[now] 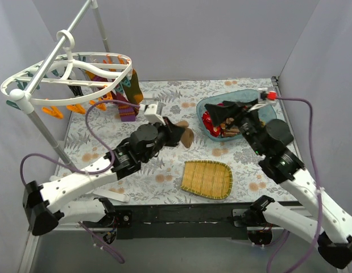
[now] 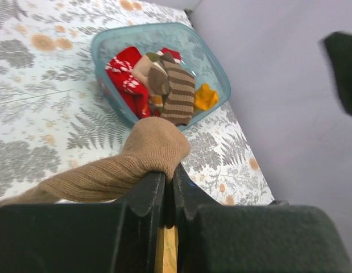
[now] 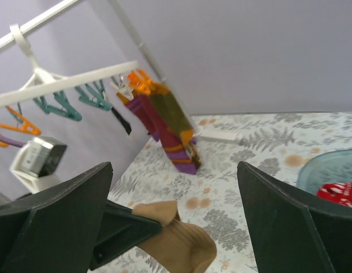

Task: Remove the socks clipped to the hanger
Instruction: Place the sock in the bin.

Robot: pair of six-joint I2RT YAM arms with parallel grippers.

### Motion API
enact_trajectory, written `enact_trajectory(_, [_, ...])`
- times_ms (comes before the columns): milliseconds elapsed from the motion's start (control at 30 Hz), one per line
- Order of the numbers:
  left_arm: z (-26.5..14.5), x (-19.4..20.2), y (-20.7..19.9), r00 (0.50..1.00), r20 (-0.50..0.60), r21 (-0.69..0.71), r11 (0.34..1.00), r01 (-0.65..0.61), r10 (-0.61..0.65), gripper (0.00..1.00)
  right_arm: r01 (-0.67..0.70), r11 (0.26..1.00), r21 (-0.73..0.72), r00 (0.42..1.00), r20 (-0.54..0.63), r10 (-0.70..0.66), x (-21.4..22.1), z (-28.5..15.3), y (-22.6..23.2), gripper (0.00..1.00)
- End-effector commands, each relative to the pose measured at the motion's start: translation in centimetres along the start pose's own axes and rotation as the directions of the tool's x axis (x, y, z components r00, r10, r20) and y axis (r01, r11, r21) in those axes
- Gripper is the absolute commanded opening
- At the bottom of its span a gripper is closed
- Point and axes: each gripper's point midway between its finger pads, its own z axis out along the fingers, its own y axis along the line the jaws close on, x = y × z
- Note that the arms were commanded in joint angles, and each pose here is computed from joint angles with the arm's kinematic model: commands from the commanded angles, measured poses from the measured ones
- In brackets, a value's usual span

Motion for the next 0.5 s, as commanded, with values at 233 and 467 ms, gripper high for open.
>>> enact_trajectory(233, [11.6,4.1,-10.8,0.995,-0.02,0.226,0.97,-0.092,0.099,0.0,-0.017,0.957,0.289,0.977,0.207,-0.045,-7.9,-12.3,-3.6,0.99])
enact_trajectory(467, [19.1,5.4,-16.3,0.988,0.024,0.339,0.929,-0.15,0.151,0.0,-0.024,0.954,0.298,0.964,0.259,-0.057,-10.5,-15.1,-3.1,0.99])
